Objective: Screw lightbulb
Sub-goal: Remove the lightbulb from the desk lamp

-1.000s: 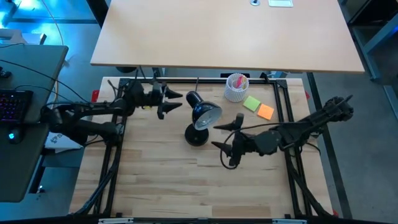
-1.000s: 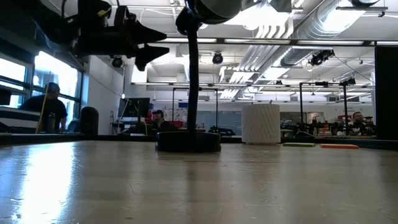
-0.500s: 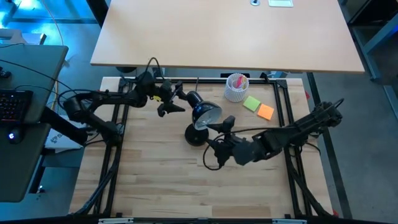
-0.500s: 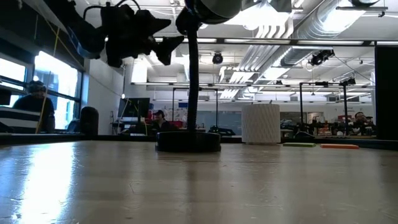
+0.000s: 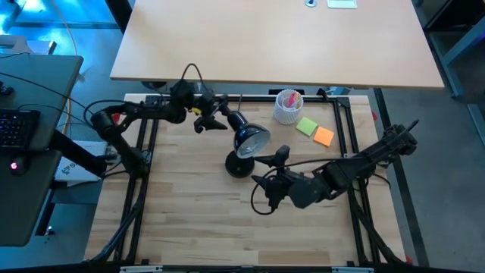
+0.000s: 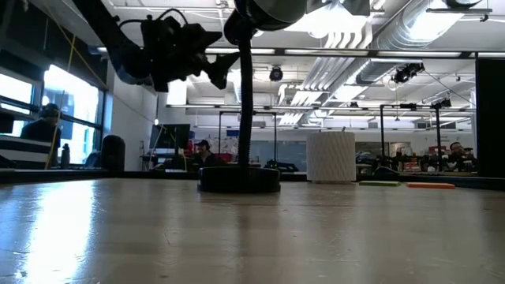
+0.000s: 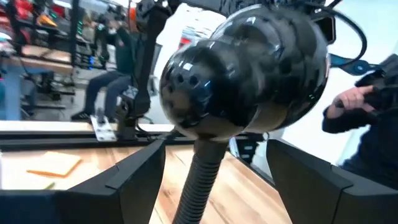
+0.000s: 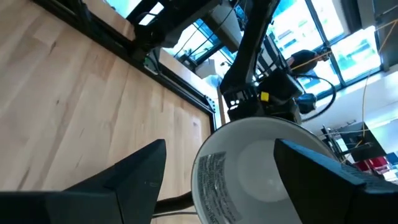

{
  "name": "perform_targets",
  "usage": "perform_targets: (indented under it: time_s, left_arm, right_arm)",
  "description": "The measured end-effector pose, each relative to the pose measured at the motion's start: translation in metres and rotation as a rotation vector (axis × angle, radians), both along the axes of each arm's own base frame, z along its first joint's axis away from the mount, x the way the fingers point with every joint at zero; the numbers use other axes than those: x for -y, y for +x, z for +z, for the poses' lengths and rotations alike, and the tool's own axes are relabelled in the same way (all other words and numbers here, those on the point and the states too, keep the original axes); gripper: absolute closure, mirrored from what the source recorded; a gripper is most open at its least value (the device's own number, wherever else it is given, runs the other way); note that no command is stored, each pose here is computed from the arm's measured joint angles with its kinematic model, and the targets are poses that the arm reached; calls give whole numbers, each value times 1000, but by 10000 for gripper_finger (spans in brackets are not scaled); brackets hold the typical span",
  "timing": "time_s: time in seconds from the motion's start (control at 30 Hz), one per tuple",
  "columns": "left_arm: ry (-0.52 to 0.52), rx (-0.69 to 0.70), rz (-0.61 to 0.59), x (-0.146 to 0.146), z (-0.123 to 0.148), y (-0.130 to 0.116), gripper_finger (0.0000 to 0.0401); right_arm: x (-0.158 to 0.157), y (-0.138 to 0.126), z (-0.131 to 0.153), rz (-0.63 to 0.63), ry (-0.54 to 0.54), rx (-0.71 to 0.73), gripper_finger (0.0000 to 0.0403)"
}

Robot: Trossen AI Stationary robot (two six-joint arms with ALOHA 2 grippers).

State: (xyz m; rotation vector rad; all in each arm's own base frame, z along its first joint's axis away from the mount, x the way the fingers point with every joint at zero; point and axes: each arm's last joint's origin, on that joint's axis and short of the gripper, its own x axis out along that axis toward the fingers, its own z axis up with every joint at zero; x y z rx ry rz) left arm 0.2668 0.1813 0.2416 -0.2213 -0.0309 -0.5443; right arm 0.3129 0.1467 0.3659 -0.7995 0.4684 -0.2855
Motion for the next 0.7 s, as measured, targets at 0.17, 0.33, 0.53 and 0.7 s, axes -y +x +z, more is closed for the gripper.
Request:
perform_targets:
  time_s: [0.17,0.33,0.53,0.7]
  left_arm:
    - [26,4,-64,-3,-4,17,125]
    - [77,45,-86,-3,1,29,125]
    - [85,60,-115,-3,15,36,125]
    - [92,73,-136,-2,25,40,125]
  right_arm:
    - [0,0,0,-9,26,13,105]
    - [0,0,0,4,39,11,105]
    - [0,1,0,16,45,9,105]
    - [0,1,-1,13,60,14,105]
